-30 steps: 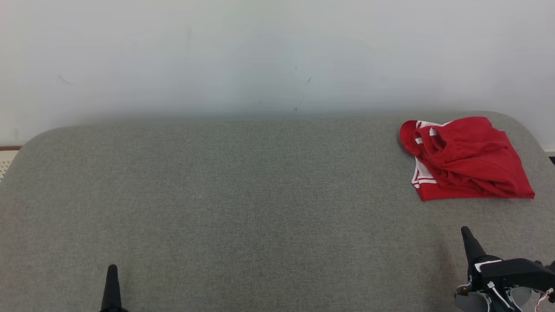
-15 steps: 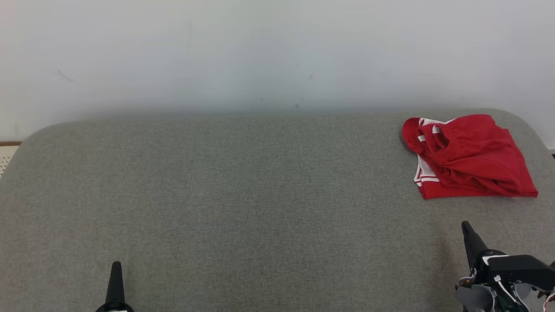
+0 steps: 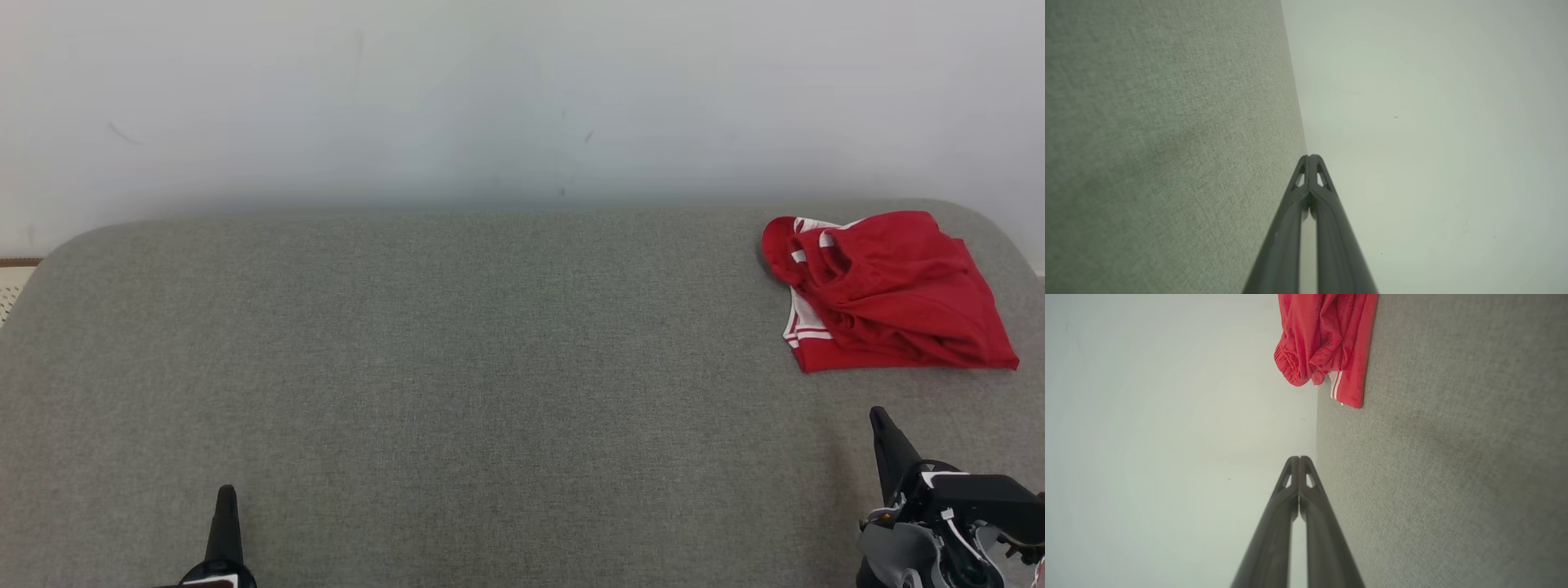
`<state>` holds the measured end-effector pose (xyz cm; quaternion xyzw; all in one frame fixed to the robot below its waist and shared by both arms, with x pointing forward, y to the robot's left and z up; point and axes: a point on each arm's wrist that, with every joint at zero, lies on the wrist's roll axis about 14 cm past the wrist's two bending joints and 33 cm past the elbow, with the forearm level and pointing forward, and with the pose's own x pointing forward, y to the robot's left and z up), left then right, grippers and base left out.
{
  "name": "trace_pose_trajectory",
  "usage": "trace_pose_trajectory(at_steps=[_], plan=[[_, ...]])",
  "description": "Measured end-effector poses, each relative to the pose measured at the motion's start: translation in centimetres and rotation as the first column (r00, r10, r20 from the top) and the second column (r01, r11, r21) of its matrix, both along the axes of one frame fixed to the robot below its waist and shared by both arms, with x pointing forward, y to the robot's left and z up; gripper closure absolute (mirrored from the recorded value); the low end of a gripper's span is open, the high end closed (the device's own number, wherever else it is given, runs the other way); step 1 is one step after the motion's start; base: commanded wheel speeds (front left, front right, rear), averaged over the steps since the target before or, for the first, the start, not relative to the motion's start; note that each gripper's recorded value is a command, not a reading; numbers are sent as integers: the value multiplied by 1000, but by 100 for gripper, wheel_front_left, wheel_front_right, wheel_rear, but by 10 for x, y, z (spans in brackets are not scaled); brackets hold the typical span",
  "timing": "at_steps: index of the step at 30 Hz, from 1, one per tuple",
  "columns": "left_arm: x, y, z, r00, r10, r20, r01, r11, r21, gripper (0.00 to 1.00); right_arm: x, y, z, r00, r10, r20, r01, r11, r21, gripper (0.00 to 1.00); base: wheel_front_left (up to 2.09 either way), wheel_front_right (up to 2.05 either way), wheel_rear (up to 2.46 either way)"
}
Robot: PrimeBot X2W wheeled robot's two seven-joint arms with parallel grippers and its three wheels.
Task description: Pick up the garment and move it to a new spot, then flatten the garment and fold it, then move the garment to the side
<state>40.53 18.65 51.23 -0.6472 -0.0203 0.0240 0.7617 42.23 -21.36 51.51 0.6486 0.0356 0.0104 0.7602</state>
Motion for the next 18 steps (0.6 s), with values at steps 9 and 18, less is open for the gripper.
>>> trace_pose_trajectory(at_steps=[9,18], plan=[[4,-2,-1,1000,0,-1,0,998,-70,100,4,-1,0,1000,-1,4,1,997,71,100,0,0,0],[7,-4,-4,1000,3,-6,-4,991,-132,100,8,-1,0,1000,-3,7,2,991,137,100,0,0,0]])
